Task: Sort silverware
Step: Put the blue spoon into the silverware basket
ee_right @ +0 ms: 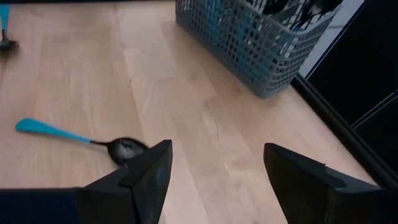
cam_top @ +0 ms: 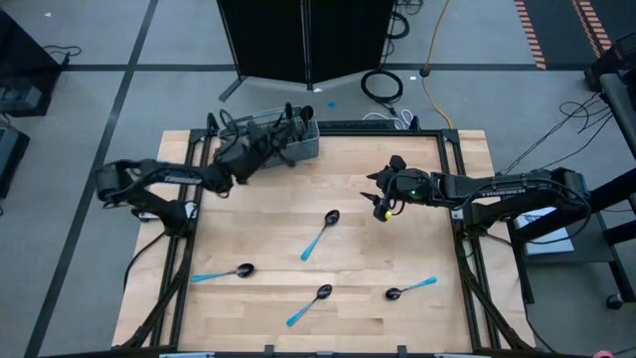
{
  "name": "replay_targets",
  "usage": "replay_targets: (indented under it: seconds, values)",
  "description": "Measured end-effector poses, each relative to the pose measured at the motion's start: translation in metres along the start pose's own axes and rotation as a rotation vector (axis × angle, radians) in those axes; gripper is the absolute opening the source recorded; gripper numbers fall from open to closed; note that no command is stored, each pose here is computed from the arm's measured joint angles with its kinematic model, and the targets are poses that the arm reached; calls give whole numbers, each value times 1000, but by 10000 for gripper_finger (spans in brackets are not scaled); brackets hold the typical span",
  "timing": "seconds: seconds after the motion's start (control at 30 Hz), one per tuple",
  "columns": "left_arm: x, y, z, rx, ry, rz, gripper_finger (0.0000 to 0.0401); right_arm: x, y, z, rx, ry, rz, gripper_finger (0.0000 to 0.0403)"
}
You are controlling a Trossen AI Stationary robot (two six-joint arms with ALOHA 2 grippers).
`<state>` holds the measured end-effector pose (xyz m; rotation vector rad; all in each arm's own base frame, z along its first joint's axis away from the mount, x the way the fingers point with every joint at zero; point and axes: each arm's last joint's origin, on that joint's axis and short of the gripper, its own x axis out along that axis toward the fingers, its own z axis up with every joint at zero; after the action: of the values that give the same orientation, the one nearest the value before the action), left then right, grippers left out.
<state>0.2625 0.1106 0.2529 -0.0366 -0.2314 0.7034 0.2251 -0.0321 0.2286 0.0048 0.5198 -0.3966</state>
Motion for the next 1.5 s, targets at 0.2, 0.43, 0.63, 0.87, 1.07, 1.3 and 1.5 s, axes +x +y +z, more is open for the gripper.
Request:
replay_targets:
  seconds: [0.2, 0.43, 0.63, 0.87, 1.07, 1.3, 1.5]
  values:
    - [44, 27, -8, 44, -19, 43, 0, 1, -2, 3, -7, -25, -8, 249]
    - [84, 42, -13, 12, -16, 12, 0, 1, -4, 2, -12, -18, -17, 249]
    - [97, 49, -33, 29, 96, 13, 0, 1, -4, 1, -20, -9, -17, 249]
    - [100, 52, -52, 36, 140, 15, 0, 1, -4, 1, -21, -8, -16, 249]
    - [100, 52, -51, 90, 146, 6, 0, 1, -4, 1, -21, -8, -16, 249]
    - [99, 49, -43, 114, 124, -94, 0, 1, -4, 1, -21, -8, -16, 249]
    - [99, 48, -43, 169, 131, -140, 0, 1, -4, 1, -21, -8, -16, 249]
